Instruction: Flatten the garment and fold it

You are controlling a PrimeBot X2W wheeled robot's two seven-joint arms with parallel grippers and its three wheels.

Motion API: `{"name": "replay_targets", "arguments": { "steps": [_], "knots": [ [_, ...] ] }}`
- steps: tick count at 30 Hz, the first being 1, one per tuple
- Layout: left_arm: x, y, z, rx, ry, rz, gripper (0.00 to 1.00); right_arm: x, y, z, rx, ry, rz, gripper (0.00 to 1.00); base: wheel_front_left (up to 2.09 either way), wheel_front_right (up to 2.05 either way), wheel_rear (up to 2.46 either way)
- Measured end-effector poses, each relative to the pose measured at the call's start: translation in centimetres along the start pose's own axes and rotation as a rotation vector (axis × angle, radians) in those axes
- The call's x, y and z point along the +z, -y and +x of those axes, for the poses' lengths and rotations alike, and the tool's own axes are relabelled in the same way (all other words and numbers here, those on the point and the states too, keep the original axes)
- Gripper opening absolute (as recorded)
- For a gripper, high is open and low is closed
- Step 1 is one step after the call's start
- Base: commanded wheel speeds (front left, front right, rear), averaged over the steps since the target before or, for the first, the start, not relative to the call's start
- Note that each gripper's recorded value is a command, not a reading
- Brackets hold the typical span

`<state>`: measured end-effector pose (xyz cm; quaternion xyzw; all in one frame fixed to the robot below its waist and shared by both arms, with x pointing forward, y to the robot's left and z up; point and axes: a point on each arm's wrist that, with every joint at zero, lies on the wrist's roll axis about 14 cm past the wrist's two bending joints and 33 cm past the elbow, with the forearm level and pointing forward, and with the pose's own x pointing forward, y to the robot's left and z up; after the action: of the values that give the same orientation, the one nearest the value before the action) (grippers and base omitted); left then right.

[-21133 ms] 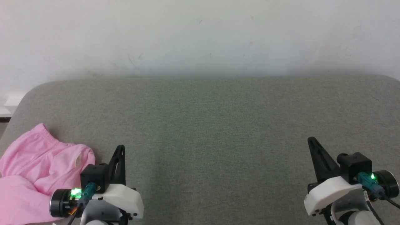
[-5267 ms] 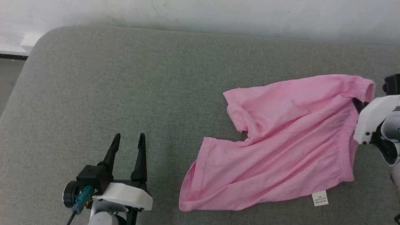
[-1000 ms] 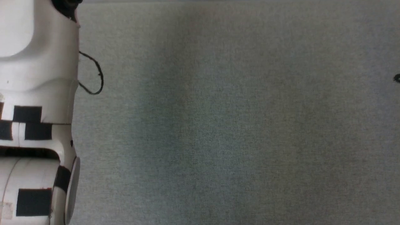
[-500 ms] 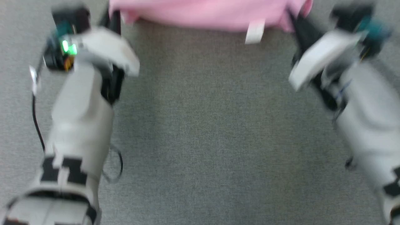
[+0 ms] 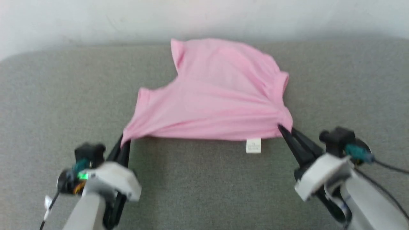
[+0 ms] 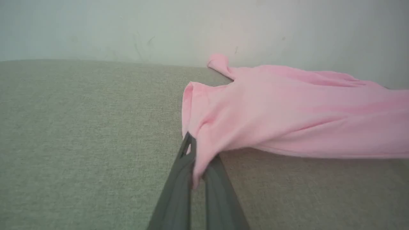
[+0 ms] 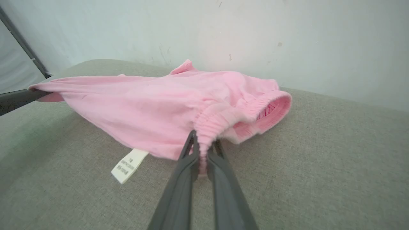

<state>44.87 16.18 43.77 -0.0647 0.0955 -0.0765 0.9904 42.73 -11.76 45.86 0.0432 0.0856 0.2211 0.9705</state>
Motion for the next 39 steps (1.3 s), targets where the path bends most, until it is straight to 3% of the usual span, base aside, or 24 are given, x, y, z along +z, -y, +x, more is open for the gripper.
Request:
{"name": "replay_targets", "arguments": {
  "steps": [11,20,26,32,39],
  "knots": [
    [0.4,0.4,-11.2,0.06,-0.107,-0.003,0.0,-0.3,-4.5,-9.4,-0.059,-0.027,0.068,0.0,0.0,0.0,0.0],
    [0.8,1.1,-16.1,0.093,-0.187,-0.059,0.0,-0.8,-6.6,-13.6,-0.117,-0.099,0.14,0.0,0.0,0.0,0.0],
    [2.8,1.9,-13.0,0.0,-0.187,0.008,0.0,-1.8,-6.9,-12.3,-0.095,-0.168,0.172,0.0,0.0,0.0,0.0],
    [4.9,3.1,-6.1,-0.113,-0.193,0.037,0.0,-1.2,-4.5,-8.4,-0.086,-0.171,0.12,0.0,0.0,0.0,0.0],
    [5.4,3.8,2.0,-0.169,-0.285,0.05,0.0,-1.5,-1.1,-4.8,-0.136,-0.169,0.146,0.0,0.0,0.0,0.0]
  ]
}}
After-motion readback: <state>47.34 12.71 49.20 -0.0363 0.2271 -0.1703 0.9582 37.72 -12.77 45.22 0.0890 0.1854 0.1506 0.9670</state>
